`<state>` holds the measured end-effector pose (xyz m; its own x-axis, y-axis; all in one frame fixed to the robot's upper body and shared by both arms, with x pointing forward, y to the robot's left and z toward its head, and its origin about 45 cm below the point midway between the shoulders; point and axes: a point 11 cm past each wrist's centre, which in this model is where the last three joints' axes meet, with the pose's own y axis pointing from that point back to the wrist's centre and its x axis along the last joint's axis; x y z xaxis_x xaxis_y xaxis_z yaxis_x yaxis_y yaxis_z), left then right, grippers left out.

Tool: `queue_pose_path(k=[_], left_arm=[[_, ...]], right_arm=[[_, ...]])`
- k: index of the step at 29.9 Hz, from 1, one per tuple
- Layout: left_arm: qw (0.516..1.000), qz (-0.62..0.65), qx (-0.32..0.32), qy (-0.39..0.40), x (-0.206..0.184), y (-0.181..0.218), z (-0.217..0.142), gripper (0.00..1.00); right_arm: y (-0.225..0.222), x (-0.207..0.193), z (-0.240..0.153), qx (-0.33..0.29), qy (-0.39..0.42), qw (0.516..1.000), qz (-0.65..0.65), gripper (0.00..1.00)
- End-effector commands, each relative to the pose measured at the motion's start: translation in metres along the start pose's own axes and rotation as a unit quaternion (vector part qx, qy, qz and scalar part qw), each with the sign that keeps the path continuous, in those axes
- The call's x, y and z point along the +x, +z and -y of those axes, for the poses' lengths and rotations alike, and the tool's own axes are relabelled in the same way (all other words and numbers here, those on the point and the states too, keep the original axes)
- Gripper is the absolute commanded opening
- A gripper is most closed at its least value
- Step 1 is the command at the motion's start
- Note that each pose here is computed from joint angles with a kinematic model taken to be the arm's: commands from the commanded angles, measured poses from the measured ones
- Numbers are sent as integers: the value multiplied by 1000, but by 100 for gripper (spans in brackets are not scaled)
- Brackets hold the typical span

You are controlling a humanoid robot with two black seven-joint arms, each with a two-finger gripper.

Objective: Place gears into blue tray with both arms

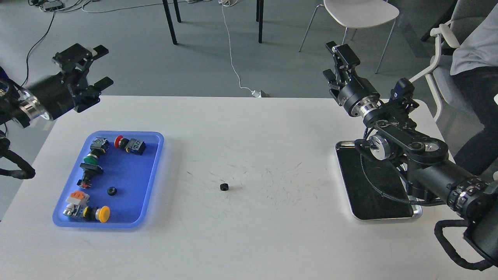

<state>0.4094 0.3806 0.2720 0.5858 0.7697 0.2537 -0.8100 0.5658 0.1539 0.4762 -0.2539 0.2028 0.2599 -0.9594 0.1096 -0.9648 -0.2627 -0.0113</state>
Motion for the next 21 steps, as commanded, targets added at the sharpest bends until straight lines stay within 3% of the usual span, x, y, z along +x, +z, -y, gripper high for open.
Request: queue_pose_path(k=[1,9,14,21], left_arm=[[996,77,20,-48,-24,1,5,99],[968,202,20,-147,-77,6,14,98],[940,267,21,-210,-101,15,1,99],[904,325,64,-271,-114,-5,-20,99]], right_arm=[[11,28,-15,-11,35,999,9,94],[13,59,-27,-14,69,998,6,94],[19,73,-34,-23,85,996,-1,94],[22,95,-42,-30,111,993,-1,94]])
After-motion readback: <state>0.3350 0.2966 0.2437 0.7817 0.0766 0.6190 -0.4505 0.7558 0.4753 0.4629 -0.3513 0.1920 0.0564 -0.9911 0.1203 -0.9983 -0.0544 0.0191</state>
